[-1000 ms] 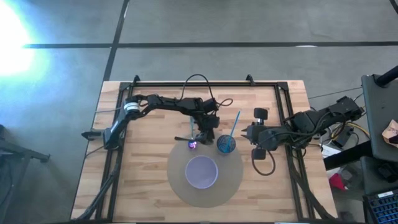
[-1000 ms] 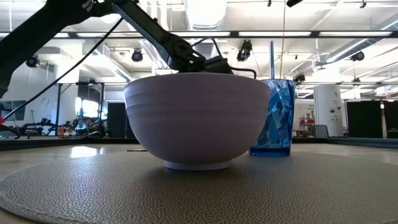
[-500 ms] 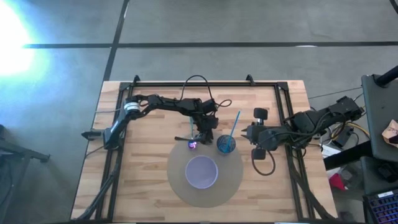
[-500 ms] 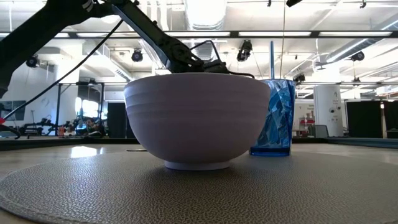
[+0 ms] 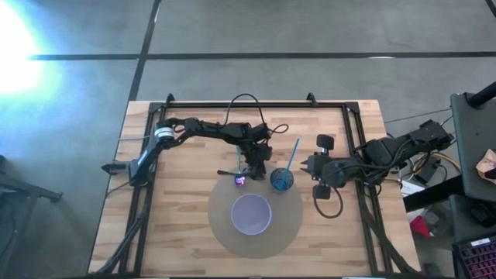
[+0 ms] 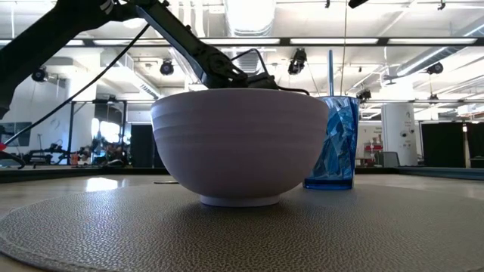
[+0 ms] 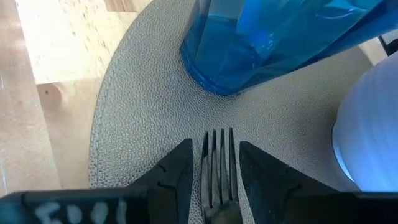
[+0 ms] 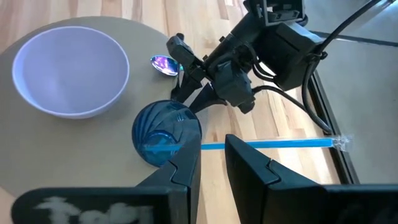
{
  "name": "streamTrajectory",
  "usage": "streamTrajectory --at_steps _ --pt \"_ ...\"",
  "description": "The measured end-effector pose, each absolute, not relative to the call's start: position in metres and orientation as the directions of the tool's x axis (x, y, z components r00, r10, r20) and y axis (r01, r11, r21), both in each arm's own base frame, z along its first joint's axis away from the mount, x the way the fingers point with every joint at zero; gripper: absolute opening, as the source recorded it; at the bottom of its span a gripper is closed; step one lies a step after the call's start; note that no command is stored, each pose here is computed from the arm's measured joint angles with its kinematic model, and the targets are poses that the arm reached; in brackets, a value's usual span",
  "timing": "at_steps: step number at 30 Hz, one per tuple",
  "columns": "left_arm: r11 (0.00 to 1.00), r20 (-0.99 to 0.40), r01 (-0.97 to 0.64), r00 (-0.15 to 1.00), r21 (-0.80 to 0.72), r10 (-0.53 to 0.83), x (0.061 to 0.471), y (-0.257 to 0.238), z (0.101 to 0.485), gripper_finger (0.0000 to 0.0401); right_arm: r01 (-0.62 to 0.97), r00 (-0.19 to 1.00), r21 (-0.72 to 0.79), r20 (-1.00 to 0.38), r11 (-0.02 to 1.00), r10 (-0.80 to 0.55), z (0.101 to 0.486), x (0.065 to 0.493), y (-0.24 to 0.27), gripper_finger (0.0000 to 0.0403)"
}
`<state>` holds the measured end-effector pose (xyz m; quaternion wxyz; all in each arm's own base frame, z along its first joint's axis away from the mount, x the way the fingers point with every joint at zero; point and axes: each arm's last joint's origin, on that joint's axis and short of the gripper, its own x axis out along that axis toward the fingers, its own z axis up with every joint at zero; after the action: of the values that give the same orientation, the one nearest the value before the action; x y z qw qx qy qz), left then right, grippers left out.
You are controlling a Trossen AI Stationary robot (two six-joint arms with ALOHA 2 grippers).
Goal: Pick & Place Utensil
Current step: Put the fork into the bowl
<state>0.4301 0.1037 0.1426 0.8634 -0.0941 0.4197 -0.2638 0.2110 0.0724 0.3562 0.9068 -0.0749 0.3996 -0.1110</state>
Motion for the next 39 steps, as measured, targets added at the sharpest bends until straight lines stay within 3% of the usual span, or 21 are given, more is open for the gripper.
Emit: streamTrajectory --at_steps 39 --pt "0.786 -0.6 0.421 0.508 -0.453 -0.618 0.423 0.099 0.127 0.0122 0.141 0.656 -0.225 -0.708 0.964 -0.261 0.356 0.211 0.072 0.0068"
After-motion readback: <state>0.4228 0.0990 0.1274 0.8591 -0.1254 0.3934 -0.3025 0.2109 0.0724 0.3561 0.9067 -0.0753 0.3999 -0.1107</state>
